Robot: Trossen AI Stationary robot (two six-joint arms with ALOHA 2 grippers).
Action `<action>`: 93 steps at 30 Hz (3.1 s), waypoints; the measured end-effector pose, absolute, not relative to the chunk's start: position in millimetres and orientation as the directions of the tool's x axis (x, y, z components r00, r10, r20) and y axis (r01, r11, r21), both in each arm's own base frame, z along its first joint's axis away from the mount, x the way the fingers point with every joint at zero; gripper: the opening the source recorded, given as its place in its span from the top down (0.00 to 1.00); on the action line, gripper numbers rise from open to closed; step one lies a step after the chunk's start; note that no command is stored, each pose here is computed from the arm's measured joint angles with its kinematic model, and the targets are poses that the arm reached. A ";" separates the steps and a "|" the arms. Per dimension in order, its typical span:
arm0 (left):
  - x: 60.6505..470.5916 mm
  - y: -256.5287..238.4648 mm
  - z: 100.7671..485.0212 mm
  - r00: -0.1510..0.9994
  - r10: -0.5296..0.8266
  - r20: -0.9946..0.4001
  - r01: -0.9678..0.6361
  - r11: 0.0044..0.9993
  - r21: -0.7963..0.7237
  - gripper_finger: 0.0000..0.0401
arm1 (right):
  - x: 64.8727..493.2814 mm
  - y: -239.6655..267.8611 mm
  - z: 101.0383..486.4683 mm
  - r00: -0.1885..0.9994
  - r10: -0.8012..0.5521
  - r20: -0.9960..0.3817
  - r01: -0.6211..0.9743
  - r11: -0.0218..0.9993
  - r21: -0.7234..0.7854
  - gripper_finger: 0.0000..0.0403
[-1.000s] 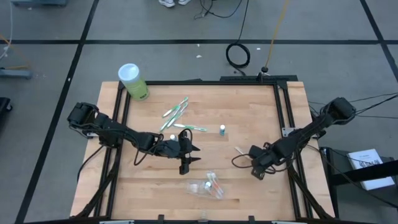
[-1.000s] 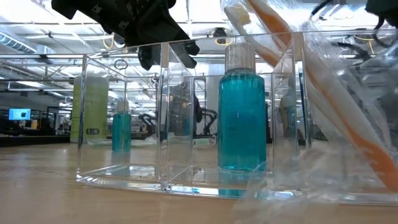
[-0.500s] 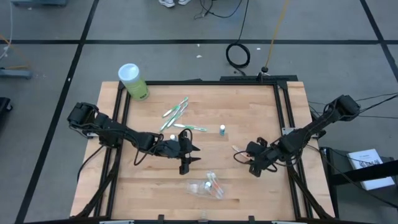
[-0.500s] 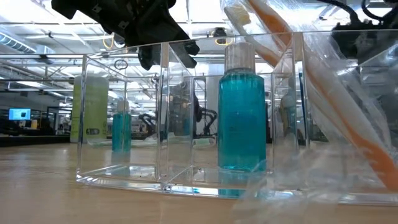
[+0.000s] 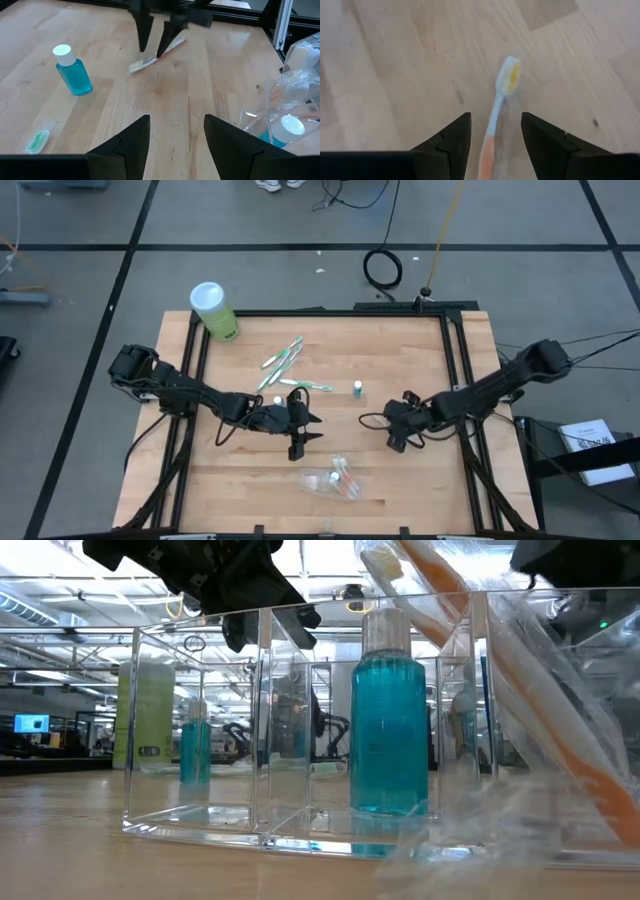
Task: Pick & Place toothbrushing station
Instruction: Put the orange toothbrush into the transparent organizer
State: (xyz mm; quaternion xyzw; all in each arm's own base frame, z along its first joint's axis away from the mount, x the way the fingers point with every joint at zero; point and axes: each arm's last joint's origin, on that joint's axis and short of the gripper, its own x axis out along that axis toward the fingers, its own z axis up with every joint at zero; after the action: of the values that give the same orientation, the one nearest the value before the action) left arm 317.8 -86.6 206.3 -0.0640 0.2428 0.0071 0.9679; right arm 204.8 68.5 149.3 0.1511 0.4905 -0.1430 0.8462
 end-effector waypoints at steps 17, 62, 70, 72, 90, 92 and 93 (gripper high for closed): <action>318.0 -86.6 206.7 0.884 -0.016 -0.467 -0.046 0.992 -0.121 0.51 | 216.2 57.1 90.0 0.223 -0.236 -0.946 0.469 0.876 -0.108 0.64; 318.2 -86.5 207.0 0.886 -0.015 -0.464 -0.052 0.990 -0.130 0.51 | 235.1 163.9 235.2 0.902 0.320 0.289 -0.390 0.891 0.233 0.97; 319.2 -86.9 209.0 0.896 -0.018 -0.444 -0.049 0.989 -0.139 0.51 | 255.7 176.7 224.0 0.875 0.316 0.367 -0.431 0.853 0.295 0.97; 319.3 -87.0 209.2 0.897 -0.018 -0.441 -0.048 0.989 -0.140 0.51 | 262.8 182.8 228.0 0.865 0.330 0.379 -0.448 0.848 0.284 0.97; 319.2 -87.0 209.0 0.896 -0.018 -0.444 -0.050 0.989 -0.141 0.51 | 291.9 196.9 179.0 0.935 0.285 0.213 -0.338 0.898 0.282 0.97; 319.1 -86.9 208.9 0.896 -0.018 -0.444 -0.050 0.989 -0.141 0.51 | 293.1 197.8 172.9 0.940 0.289 0.184 -0.331 0.902 0.276 0.97; 319.2 -86.9 209.0 0.896 -0.018 -0.444 -0.050 0.989 -0.141 0.51 | 293.8 198.2 169.1 0.943 0.291 0.163 -0.326 0.906 0.270 0.97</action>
State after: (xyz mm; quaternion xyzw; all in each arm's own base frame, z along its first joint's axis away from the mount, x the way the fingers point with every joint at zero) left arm 319.2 -86.9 209.0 -0.0747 0.2282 0.0082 0.9707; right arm 293.8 198.2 169.1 0.1483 -0.0595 0.1582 0.9744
